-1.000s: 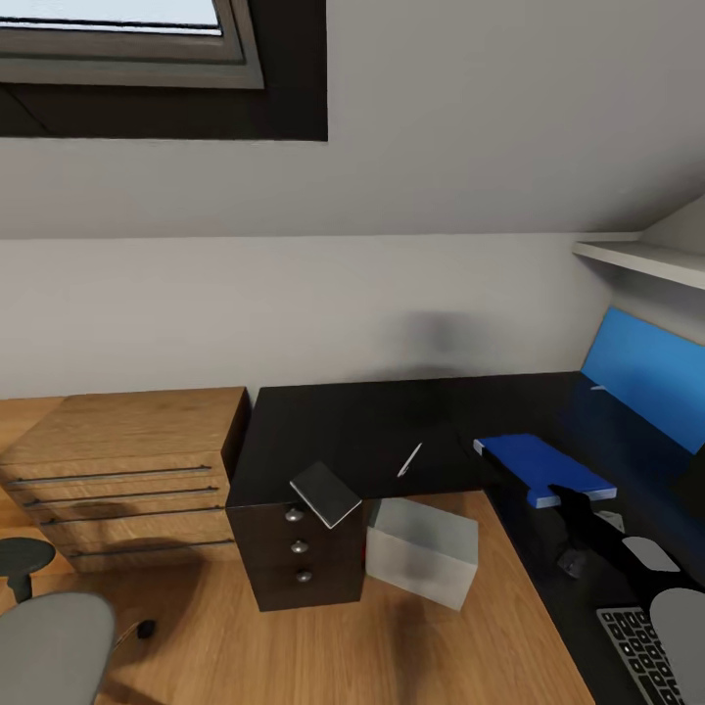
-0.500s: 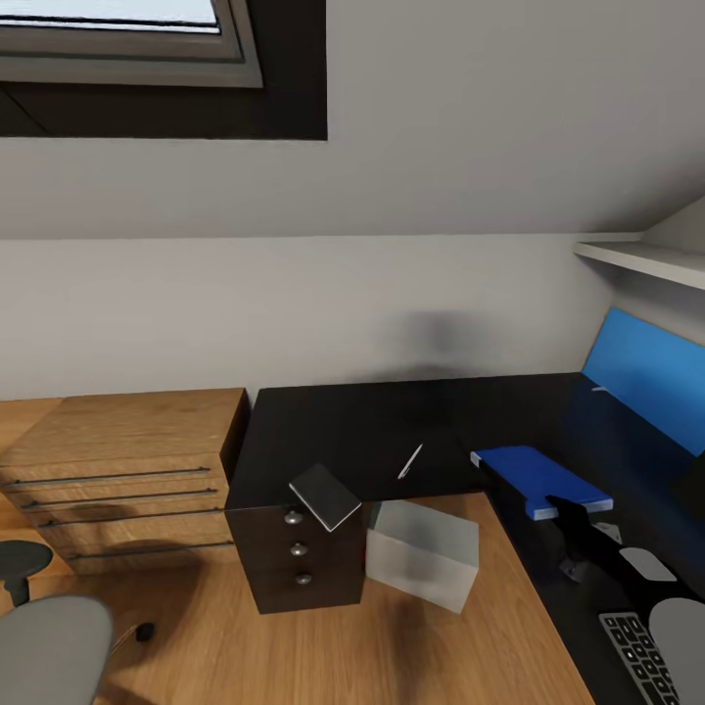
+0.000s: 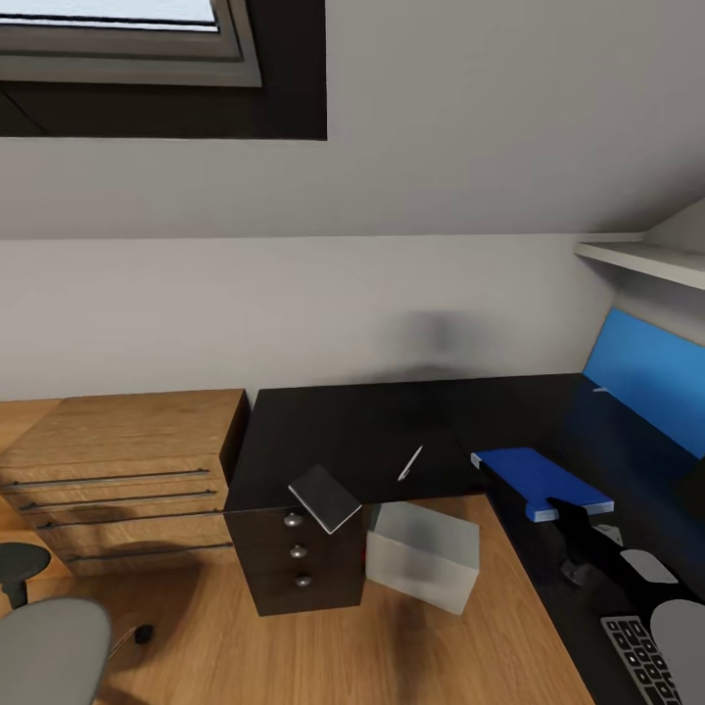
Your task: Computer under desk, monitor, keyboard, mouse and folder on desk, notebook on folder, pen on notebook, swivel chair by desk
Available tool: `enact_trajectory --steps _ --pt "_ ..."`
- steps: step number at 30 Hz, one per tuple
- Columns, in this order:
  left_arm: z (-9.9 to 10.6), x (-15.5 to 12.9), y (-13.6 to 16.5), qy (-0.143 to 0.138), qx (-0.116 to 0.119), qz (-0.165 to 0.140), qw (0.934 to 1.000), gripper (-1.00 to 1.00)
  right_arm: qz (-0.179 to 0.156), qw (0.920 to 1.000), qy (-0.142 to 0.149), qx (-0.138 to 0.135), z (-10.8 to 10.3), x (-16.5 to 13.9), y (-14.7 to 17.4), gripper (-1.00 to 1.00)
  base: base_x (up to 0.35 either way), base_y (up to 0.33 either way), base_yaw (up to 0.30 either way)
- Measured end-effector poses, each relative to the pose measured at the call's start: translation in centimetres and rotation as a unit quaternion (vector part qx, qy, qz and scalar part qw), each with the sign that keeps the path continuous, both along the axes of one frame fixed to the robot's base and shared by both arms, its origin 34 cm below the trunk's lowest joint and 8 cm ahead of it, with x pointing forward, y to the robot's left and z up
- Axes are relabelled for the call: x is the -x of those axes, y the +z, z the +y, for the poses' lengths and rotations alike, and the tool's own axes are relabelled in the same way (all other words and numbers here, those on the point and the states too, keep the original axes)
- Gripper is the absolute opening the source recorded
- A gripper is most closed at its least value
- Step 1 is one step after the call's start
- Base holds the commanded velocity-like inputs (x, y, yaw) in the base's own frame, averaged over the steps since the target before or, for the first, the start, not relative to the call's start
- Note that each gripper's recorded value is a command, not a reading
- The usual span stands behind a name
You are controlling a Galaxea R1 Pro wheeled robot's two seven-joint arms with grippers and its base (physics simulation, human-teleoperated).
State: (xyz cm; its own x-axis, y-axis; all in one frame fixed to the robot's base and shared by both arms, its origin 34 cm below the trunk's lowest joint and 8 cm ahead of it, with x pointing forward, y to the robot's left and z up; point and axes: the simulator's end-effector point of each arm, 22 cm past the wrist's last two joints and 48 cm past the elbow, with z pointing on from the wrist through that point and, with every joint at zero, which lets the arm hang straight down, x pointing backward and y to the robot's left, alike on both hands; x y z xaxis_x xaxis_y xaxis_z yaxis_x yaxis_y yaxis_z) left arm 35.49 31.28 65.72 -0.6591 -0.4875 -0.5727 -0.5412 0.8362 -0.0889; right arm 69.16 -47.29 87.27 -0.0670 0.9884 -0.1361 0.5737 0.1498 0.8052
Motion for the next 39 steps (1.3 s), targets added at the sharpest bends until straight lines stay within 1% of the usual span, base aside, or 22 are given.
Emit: enact_trajectory --steps 10,20,29,39 --pt "0.0 0.0 0.0 0.0 0.0 0.0 1.0 1.0 -0.001 1.0 -0.001 -0.001 0.03 -0.01 0.01 -1.0 0.0 0.0 -0.006" --pt "0.01 0.0 0.0 0.0 0.0 0.0 1.0 1.0 -0.003 1.0 0.0 -0.002 0.09 -0.08 0.08 -1.0 0.0 0.0 -0.134" --pt "0.31 0.01 0.04 0.001 -0.002 0.0 1.0 1.0 -0.002 1.0 0.0 -0.002 0.1 -0.05 0.07 -1.0 0.133 0.0 -0.009" --pt "0.27 0.02 0.02 0.001 -0.001 0.0 1.0 1.0 -0.003 1.0 0.0 -0.002 0.19 -0.09 0.04 -1.0 0.019 0.0 0.0"
